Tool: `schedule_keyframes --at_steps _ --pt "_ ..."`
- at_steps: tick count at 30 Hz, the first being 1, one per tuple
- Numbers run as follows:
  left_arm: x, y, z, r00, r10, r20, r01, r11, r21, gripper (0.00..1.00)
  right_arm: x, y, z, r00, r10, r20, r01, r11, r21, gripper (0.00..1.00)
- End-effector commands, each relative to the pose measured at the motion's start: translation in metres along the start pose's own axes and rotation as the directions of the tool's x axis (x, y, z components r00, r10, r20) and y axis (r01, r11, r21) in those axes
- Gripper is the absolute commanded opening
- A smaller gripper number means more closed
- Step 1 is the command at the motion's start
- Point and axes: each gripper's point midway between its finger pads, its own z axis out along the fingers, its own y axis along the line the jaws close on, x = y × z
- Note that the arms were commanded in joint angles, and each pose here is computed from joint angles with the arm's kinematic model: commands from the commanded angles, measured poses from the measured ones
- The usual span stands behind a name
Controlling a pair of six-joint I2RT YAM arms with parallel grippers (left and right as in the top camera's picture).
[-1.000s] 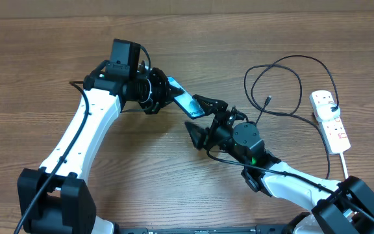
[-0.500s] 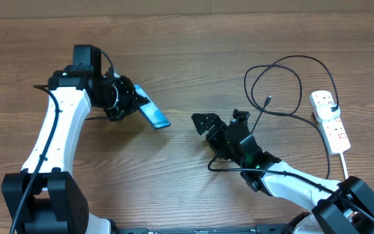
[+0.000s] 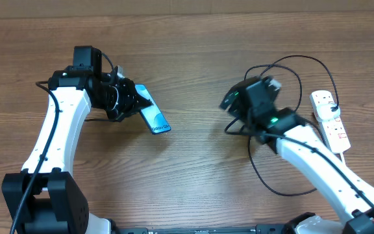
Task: Plug charger to phone and switch on socket
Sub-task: 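Release the phone from the right gripper and move it toward the cable, then grasp the black cable's USB-C plug with the right gripper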
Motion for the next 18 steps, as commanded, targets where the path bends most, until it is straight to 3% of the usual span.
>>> schedule_keyframes --at_steps 1,4,9,12,18 --pt "0.005 -0.020 0.004 0.997 0.056 -0.056 -0.050 0.992 0.117 0.04 -0.036 -0.038 0.003 0.995 -0.003 0.098 -0.010 0.991 0.133 1.00" --pt "0.005 -0.022 0.014 0.993 0.039 -0.112 -0.020 0.986 0.167 0.04 -0.050 -0.059 0.018 0.995 0.003 0.096 -0.021 0.982 0.189 1.00" --pt "0.005 -0.013 0.037 0.977 -0.022 -0.210 0.063 0.980 0.188 0.04 -0.062 -0.062 0.050 0.988 -0.145 0.056 0.134 0.977 0.168 0.92" --pt "0.008 -0.010 0.052 0.959 -0.051 -0.278 0.112 0.972 0.208 0.04 -0.058 -0.071 0.071 0.986 -0.169 0.015 0.163 0.968 0.193 0.80" --pt "0.012 -0.008 0.063 0.946 -0.065 -0.318 0.135 0.970 0.203 0.04 -0.036 -0.070 0.108 0.974 -0.213 -0.075 0.222 0.963 0.151 0.72"
